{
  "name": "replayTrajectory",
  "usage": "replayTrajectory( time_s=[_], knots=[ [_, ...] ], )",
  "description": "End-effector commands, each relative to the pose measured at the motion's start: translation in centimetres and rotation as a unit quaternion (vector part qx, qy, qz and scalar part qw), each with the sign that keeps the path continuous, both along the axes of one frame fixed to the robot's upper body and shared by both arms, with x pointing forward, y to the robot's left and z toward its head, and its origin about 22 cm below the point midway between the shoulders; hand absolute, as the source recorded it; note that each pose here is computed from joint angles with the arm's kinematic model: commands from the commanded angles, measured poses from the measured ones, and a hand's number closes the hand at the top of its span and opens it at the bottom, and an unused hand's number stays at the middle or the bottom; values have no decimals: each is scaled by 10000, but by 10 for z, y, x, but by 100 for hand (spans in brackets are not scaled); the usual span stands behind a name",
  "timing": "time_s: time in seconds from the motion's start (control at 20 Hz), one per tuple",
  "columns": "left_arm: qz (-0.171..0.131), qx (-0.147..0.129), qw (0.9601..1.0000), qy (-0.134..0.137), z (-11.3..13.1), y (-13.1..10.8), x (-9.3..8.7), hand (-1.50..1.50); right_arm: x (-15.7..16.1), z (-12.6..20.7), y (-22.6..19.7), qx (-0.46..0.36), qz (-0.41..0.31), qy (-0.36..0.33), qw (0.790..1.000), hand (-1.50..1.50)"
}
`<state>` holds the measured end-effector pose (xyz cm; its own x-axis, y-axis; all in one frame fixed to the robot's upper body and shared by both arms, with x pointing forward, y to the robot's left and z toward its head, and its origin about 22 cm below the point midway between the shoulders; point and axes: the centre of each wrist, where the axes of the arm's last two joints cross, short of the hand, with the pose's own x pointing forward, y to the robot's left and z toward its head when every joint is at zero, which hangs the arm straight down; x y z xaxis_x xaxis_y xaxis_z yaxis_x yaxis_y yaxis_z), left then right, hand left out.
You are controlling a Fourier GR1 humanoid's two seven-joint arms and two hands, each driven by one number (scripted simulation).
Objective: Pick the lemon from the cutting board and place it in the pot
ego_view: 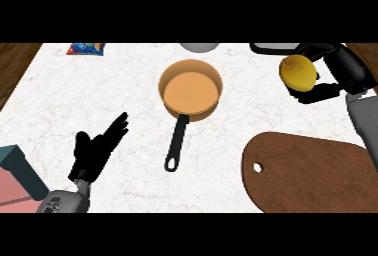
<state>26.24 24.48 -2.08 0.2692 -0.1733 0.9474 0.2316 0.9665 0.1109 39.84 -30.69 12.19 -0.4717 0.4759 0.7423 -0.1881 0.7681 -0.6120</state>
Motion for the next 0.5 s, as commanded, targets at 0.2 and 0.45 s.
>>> replayTrajectory(
  time_s=[0.2, 0.45],
  knots=[
    [-113, -11, 9999, 6, 0, -5, 3, 0, 21, 68, 79, -639, -55, -177, 9978, 150],
    [-59, 17, 10000, -35, -3, -10, -1, 0, 24, 99, 127, -1285, -63, -69, 9917, 150]
  ],
)
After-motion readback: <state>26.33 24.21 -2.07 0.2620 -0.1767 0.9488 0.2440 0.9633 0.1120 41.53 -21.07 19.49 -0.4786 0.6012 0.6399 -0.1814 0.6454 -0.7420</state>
